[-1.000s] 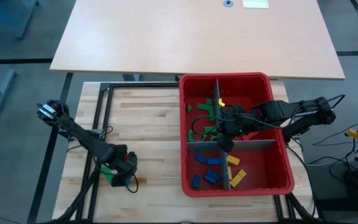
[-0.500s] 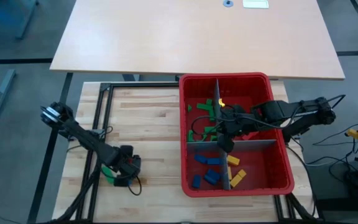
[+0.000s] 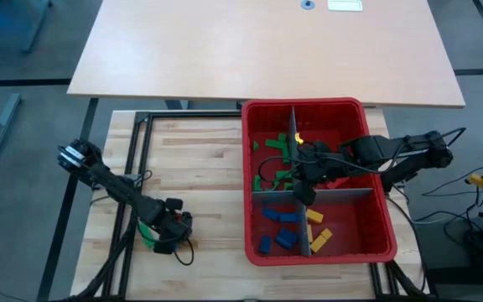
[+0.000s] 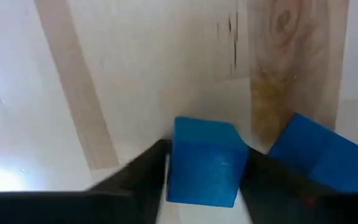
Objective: Sort blocks
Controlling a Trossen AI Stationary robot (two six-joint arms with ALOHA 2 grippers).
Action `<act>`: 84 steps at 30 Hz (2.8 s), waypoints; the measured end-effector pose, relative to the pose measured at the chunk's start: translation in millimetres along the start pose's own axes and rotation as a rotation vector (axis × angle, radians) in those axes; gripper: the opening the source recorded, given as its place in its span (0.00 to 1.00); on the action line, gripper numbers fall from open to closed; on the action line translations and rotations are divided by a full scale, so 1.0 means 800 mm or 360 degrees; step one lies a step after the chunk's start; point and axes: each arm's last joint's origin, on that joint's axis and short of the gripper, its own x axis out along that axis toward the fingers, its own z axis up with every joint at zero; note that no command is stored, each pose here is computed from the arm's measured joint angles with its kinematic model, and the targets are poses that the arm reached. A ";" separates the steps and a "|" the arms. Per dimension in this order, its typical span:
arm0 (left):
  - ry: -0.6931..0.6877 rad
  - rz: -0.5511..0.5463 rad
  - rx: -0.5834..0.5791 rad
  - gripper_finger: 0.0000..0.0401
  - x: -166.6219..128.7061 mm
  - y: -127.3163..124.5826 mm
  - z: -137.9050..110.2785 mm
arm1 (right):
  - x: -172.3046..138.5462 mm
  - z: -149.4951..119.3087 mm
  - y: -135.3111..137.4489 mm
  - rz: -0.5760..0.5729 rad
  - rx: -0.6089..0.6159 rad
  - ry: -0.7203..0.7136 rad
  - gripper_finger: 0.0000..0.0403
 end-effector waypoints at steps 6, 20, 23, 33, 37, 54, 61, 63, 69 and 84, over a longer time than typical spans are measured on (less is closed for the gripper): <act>0.0014 -0.0032 -0.0148 0.28 -0.005 0.000 0.002 | 0.000 0.000 0.000 0.0000 -0.0009 0.0000 0.00; -0.0772 0.0230 0.0071 0.28 -0.209 0.004 0.070 | 0.000 0.000 0.000 -0.0010 -0.0055 -0.0007 0.00; -0.0947 0.0275 0.0180 0.28 -0.250 0.015 0.086 | -0.002 0.000 -0.001 -0.0008 -0.0065 -0.0015 0.00; -0.1021 0.0328 0.0510 0.28 -0.259 0.035 0.192 | -0.027 -0.003 -0.014 -0.0040 -0.0032 -0.0144 0.00; -0.1037 0.0274 0.0590 0.28 -0.252 0.037 0.238 | -0.036 -0.005 -0.019 -0.0036 -0.0005 -0.0184 0.00; -0.0982 0.0353 0.0392 0.93 -0.246 0.061 0.273 | -0.048 -0.007 -0.024 -0.0016 -0.0018 -0.0220 0.00; -0.0520 0.0379 0.0218 0.80 -0.247 0.065 0.224 | -0.048 -0.008 -0.024 -0.0020 -0.0045 -0.0214 0.00; -0.0422 0.0317 0.0171 0.75 -0.255 0.063 0.203 | -0.048 -0.008 -0.025 -0.0022 -0.0047 -0.0212 0.00; -0.0314 0.0214 0.0103 0.69 -0.266 0.042 0.144 | -0.048 -0.008 -0.025 -0.0023 -0.0060 -0.0212 0.00; -0.0212 -0.0191 -0.0290 0.76 -0.158 -0.028 0.023 | -0.048 -0.008 -0.025 -0.0025 -0.0060 -0.0214 0.00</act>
